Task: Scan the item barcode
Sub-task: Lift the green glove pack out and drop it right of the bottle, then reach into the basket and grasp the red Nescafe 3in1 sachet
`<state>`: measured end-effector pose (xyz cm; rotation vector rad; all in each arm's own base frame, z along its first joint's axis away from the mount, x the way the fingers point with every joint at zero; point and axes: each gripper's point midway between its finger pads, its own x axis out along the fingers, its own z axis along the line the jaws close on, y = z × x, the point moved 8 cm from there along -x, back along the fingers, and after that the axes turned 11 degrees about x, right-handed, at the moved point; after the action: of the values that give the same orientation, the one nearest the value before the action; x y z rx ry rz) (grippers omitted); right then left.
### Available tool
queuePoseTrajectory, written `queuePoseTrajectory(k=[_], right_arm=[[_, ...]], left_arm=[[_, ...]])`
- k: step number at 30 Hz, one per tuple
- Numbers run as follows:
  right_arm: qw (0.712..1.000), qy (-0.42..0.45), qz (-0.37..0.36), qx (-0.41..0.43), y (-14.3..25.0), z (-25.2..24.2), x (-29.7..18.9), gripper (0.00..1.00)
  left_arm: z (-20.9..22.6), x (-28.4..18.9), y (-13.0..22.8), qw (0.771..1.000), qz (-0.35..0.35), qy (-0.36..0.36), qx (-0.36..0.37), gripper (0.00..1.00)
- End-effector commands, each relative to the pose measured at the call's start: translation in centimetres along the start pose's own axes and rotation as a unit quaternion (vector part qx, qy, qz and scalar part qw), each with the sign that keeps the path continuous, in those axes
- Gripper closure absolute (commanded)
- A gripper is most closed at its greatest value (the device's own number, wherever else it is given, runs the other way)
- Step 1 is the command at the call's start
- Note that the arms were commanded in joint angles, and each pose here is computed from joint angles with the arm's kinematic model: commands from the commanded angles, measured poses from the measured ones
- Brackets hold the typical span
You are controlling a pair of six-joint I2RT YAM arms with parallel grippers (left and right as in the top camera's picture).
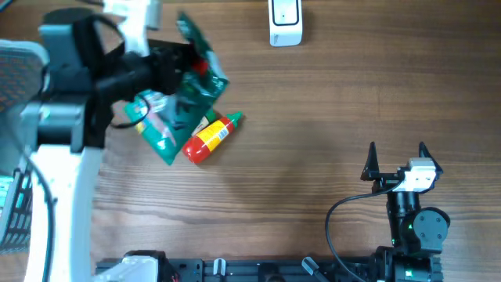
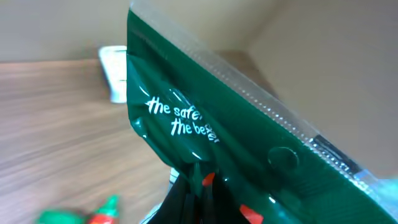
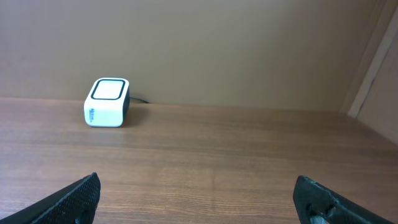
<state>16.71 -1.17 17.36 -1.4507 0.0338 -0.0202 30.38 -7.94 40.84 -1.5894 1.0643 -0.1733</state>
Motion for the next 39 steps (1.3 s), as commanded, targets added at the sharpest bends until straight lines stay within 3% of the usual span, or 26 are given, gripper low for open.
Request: queuePoseTrajectory(k=[1,5,10,13,15,19,24,25,27,30,34,35,36,39], right_arm=[[1.0,-0.004,-0.001,-0.003,0.0,0.1,0.0,0.0],[1.0,-0.004,-0.001,-0.003,0.0,0.1,0.0,0.0],[1.0,-0.004,-0.001,-0.003,0.0,0.1,0.0,0.0],[1.0,-0.004,-0.001,-0.003,0.0,0.1,0.0,0.0],[1.0,-0.004,-0.001,-0.003,0.0,0.1,0.0,0.0],[1.0,-0.004,-0.001,-0.003,0.0,0.1,0.0,0.01],[1.0,-0.004,-0.001,-0.003,0.0,0.1,0.0,0.0],[1.0,-0.004,-0.001,-0.003,0.0,0.1,0.0,0.0],[1.0,-0.004,-0.001,-0.003,0.0,0.1,0.0,0.0],[1.0,-0.004,-0.001,-0.003,0.0,0.1,0.0,0.0],[1.0,-0.004,-0.001,-0.003,0.0,0.1,0.0,0.0],[1.0,-0.004,-0.001,-0.003,0.0,0.1,0.0,0.0],[1.0,-0.004,-0.001,-0.003,0.0,0.1,0.0,0.01],[1.0,-0.004,-0.001,-0.003,0.0,0.1,0.0,0.0]], left_arm=[[-0.3,4.0,0.9,0.988,0.035,0.15,-0.019,0.96],[0.9,8.4,2.4,0.983,0.083,0.149,-0.066,0.96],[1.7,13.4,4.1,0.972,0.114,-0.097,-0.182,0.96],[-0.1,16.1,5.1,0.946,0.09,-0.198,-0.24,0.96],[-1.3,18.7,6.9,0.915,0.076,-0.259,-0.299,0.96],[-0.6,22.9,10.9,0.854,0.088,-0.309,-0.408,0.96],[0.2,24.6,12.9,0.844,0.11,-0.326,-0.411,0.96],[0.2,24.6,12.8,0.844,0.11,-0.326,-0.411,0.79],[-0.1,24.2,12.3,0.86,0.115,-0.318,-0.382,0.0],[-0.6,20.5,8.6,0.89,0.057,-0.342,-0.296,0.0],[-2.8,9.3,0.5,0.893,-0.106,-0.413,-0.145,0.0],[-3.6,4.8,-1.6,0.879,-0.147,-0.443,-0.097,0.0],[-4.0,-0.7,-3.2,0.849,-0.189,-0.489,-0.061,0.0],[-3.4,-10.2,-3.7,0.772,-0.233,-0.59,-0.045,0.0]])
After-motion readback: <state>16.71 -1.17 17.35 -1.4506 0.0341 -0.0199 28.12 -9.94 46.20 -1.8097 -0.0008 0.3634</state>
